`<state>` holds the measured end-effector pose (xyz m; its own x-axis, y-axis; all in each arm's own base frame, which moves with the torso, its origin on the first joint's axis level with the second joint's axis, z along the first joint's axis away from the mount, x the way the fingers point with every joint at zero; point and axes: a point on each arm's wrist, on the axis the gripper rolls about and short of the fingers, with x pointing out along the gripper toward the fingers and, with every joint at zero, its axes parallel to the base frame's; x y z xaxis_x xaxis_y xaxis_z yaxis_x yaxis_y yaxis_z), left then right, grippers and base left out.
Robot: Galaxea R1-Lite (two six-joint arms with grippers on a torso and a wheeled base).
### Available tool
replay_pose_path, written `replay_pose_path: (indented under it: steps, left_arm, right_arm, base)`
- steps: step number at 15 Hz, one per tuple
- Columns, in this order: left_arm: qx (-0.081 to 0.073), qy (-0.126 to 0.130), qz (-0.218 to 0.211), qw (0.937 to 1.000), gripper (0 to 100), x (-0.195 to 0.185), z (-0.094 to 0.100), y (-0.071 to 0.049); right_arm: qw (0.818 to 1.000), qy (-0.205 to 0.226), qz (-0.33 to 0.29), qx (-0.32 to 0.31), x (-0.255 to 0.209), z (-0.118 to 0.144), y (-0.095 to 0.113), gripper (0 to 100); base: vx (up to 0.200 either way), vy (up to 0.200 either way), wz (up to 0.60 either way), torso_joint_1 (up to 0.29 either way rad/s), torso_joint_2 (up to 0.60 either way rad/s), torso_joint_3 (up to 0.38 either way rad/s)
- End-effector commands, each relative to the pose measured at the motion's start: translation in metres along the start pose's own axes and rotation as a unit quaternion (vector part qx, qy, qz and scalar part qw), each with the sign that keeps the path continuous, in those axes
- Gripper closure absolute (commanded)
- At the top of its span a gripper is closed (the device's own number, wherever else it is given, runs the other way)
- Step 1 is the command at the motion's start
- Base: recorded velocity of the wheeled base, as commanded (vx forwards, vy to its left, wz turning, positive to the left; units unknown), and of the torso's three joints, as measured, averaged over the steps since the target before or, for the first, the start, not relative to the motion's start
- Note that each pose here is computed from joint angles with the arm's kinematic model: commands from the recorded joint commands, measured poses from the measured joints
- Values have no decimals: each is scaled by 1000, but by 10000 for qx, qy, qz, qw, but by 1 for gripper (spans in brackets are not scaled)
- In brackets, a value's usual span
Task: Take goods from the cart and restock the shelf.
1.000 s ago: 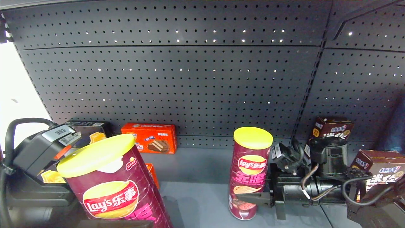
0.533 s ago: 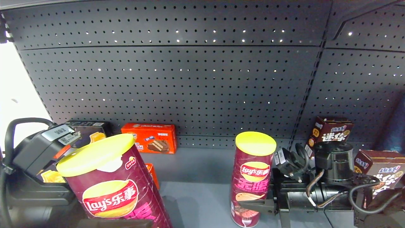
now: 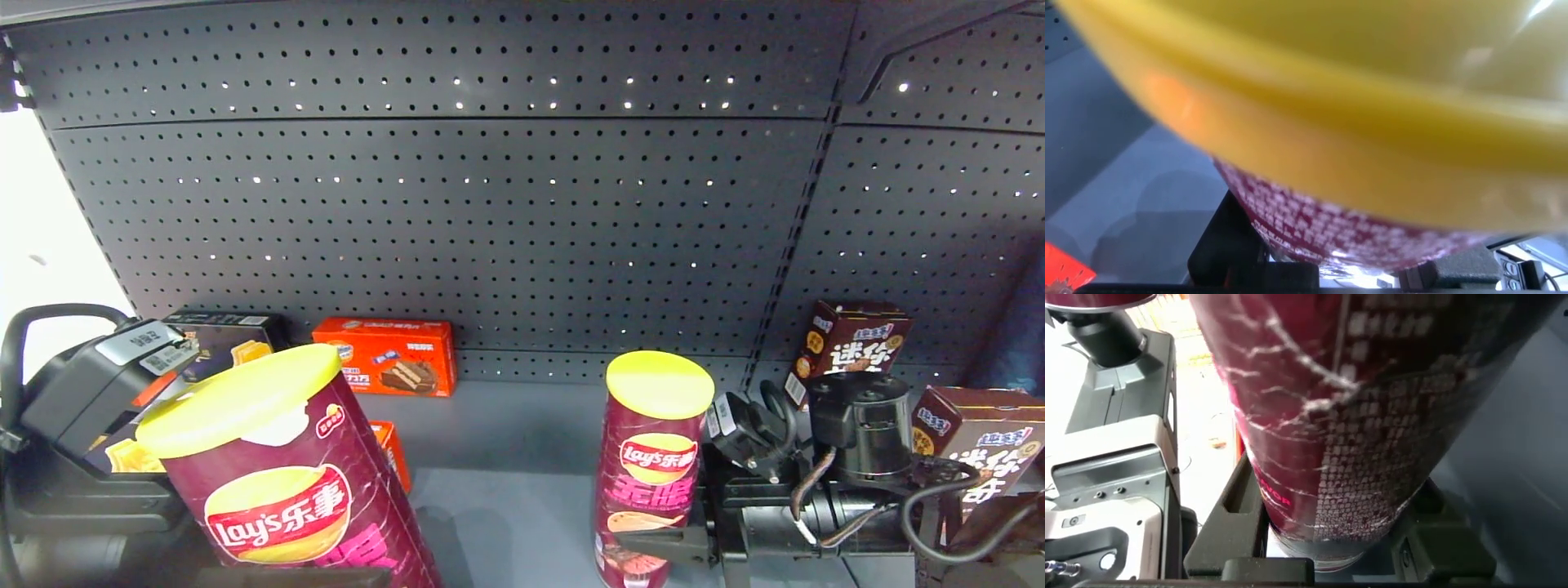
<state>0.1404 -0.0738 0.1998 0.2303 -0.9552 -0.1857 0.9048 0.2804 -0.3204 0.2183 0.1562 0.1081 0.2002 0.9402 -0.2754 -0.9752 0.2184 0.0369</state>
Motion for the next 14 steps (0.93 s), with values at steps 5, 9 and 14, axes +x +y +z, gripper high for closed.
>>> replay_pose_path:
  steps: [5,9,14]
  left_arm:
    - [4,-3,-2,10000,100,0,0,-1]
    - [-2,1,-2,10000,100,-3,-5,-4]
    - [16,-12,-3,10000,100,-4,-6,-5]
  right_arm:
    - [10000,40,3,33,-1,-2,1,0]
    - [10000,5,-71,13,-9,-2,4,0]
    - [9989,-271,-326,-212,-33,13,12,0]
  base:
    - [0,0,0,0,0,0]
    - [0,0,0,0,0,0]
    - [0,0,0,0,0,0]
